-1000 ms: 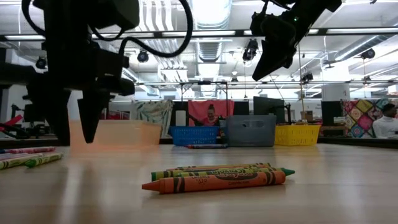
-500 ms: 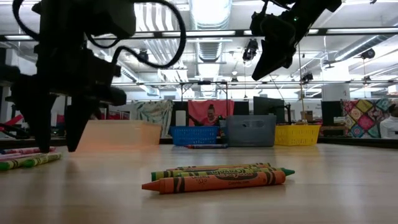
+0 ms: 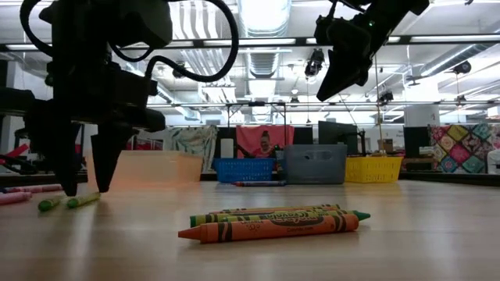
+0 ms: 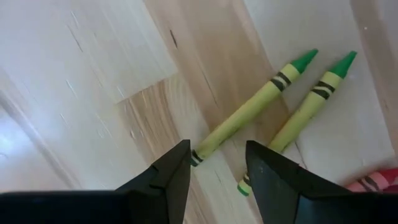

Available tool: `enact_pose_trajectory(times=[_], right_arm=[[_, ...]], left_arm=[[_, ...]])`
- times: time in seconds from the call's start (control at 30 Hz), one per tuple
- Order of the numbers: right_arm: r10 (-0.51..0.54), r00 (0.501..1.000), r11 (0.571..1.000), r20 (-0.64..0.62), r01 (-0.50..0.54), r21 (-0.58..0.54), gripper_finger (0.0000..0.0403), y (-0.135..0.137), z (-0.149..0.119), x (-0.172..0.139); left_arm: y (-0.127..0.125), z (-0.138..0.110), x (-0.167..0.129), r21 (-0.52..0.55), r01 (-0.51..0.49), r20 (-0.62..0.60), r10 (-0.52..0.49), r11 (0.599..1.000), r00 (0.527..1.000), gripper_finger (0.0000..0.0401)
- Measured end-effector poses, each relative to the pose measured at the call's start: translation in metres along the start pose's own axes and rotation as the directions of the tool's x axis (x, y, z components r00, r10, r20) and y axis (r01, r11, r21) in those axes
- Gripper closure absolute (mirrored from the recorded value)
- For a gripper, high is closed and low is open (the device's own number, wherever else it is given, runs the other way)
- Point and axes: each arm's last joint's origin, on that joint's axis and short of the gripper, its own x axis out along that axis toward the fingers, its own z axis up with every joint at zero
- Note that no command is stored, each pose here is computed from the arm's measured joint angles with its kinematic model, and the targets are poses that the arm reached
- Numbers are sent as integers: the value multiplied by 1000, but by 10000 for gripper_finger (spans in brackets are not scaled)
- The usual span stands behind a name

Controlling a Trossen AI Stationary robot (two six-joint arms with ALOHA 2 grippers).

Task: Sort crayons
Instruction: Put the green crayon into the blue bin

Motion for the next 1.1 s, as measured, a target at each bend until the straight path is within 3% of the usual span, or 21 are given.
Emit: enact_pose_trajectory(times=[0.17, 0.4, 0.57, 0.7, 0.9, 1.1], right_arm=[[0, 1000, 1000, 0, 0, -1, 359, 0, 0, 0], [0, 1000, 1000, 0, 0, -2, 359, 0, 0, 0], [0, 1000, 1000, -2, 0, -1, 359, 0, 0, 0], [16, 1000, 1000, -6, -16, -5, 359, 4, -2, 0], [20, 1000, 1000, -4, -20, -8, 359, 8, -2, -1], [20, 1000, 1000, -5, -20, 2, 359, 8, -2, -1]], left_arm=[[0, 1, 1, 9, -1, 4, 1, 1000, 1000, 264], [2, 11, 1, 65, -23, 108, 16, 998, 994, 264], [1, 4, 8, 96, -22, 90, 13, 995, 996, 272], [3, -1, 14, 103, -26, 110, 15, 994, 994, 303], [9, -7, 20, 75, -33, 117, 24, 997, 993, 387], [17, -8, 7, 35, -56, 149, 51, 998, 987, 399]])
